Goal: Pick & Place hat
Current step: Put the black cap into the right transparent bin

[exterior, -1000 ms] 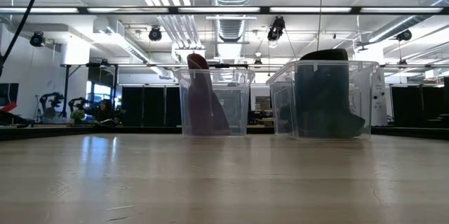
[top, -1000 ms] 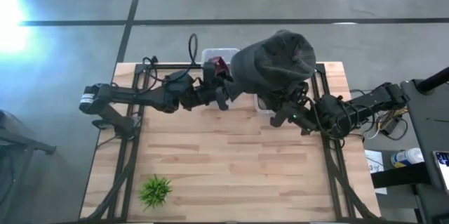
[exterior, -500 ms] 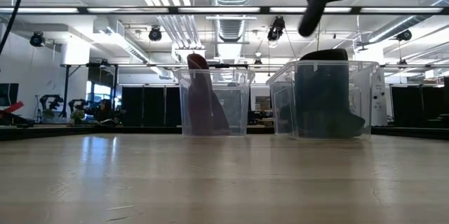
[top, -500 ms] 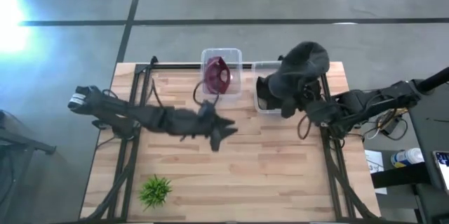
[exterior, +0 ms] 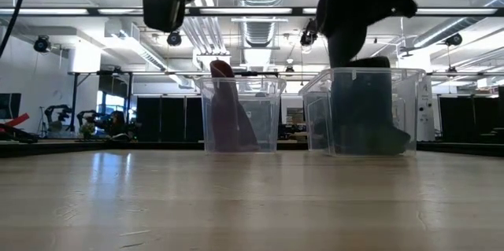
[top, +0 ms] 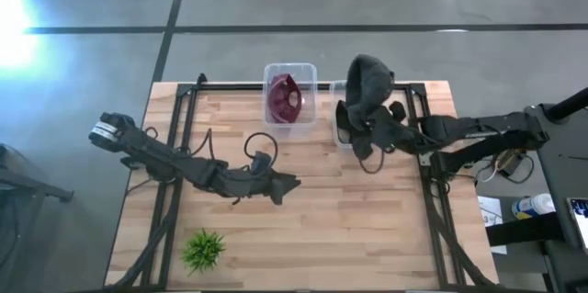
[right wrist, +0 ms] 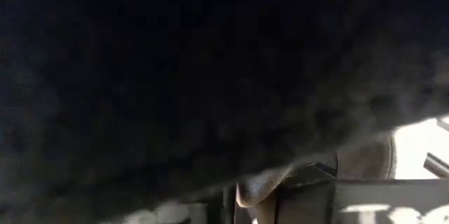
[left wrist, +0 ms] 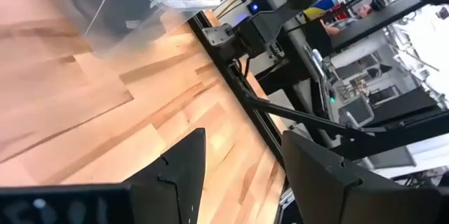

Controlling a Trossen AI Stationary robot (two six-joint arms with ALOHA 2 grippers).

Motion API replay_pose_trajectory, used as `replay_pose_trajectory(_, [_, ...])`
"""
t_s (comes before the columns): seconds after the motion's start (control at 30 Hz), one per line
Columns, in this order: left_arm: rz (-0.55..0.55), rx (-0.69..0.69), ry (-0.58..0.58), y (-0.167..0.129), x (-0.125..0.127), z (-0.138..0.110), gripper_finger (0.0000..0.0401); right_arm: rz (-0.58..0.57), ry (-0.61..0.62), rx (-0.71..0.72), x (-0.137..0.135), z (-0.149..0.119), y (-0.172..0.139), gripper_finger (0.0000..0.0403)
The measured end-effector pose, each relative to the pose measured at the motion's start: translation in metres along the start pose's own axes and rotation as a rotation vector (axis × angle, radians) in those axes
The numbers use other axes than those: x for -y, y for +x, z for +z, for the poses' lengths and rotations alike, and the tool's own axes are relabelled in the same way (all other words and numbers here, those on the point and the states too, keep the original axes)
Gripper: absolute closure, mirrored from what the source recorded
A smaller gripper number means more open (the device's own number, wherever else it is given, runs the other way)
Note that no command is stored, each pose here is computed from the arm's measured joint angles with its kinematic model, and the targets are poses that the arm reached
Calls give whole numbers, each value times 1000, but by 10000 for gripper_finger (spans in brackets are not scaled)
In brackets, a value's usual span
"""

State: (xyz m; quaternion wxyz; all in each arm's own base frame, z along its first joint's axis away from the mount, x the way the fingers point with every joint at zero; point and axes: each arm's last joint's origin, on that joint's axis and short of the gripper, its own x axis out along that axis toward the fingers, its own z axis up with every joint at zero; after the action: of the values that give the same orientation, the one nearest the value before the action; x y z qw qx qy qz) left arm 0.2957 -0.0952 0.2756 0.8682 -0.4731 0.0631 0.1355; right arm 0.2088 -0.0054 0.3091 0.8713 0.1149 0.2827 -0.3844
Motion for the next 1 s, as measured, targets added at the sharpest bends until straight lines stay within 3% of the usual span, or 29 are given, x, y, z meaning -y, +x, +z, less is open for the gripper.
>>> replay_pose_trajectory(0.23, [-9,-12,-14,-3,1,-5,220,106,27,-93,11,4,41,390])
replay_pose_trajectory(0.4, [-18,-24,-27,-6,4,-11,220,77,74,-196,18,-16,65,390])
replay_pose_trajectory(0.53, [-16,-9,-26,-11,7,-17,220,159,108,-266,15,-36,76,390])
replay_pose_trajectory(0.87, [-6,20,-36,-14,9,-20,220,209,246,-347,15,-48,81,387])
replay_pose_trajectory(1.0, [-5,21,-39,-14,9,-20,220,232,288,-383,14,-42,76,360])
